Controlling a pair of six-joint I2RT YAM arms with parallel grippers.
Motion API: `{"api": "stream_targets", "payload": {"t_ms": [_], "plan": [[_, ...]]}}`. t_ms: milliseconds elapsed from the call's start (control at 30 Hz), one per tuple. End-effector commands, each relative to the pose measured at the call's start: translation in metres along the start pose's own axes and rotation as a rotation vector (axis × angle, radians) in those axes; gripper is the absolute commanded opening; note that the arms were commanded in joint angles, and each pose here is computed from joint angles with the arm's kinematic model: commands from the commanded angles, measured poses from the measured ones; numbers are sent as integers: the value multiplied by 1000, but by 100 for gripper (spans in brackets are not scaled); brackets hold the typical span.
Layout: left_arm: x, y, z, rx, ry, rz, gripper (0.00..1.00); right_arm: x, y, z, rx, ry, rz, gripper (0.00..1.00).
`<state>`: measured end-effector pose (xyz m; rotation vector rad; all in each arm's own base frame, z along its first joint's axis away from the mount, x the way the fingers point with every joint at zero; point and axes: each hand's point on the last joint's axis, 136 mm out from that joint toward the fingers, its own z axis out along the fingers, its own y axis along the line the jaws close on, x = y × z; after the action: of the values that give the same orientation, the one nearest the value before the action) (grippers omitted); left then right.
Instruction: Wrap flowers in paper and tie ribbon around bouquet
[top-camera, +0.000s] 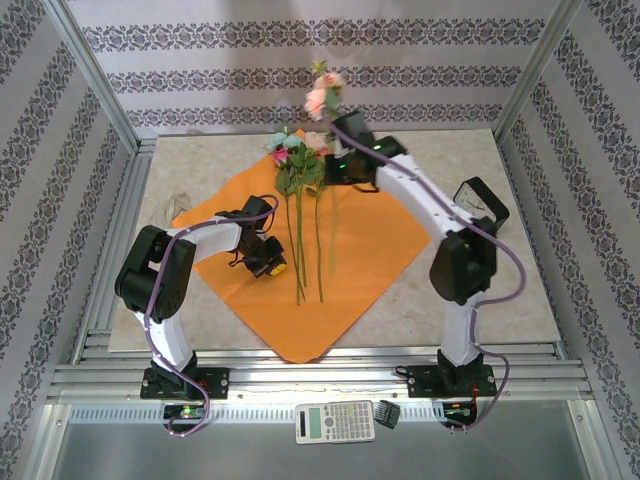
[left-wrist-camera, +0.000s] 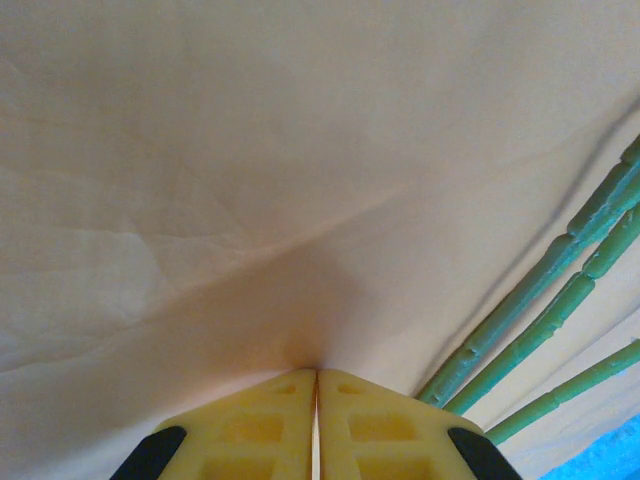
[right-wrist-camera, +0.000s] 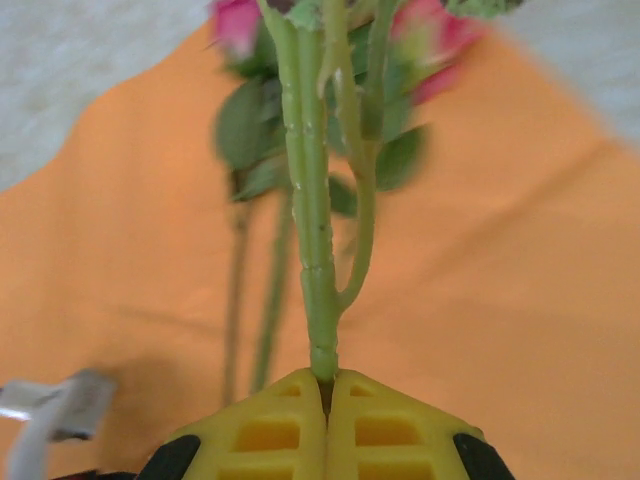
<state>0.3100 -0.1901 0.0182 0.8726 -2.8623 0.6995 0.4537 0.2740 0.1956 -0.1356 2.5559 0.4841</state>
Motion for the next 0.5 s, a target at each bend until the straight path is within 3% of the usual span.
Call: {"api": "stream_targets", "payload": {"t_ms": [0,167,200,333,467], "plan": [[-5,11,3,-28,-10,-10,10,5,39,42,-127,42,129,0],[-6,6,0,-14,-15,-2,10,34,37,98,-109,162,177,0],[-5,5,0,-9,-11,-1,10,38,35,104,-106,182,174,4],[-5,-3,-9,7,-23,8,9,41,32,96,-91,211,119,45],[-5,-13,-23,36,-42,20,10,35,21,58,-87,163,103,56]]}}
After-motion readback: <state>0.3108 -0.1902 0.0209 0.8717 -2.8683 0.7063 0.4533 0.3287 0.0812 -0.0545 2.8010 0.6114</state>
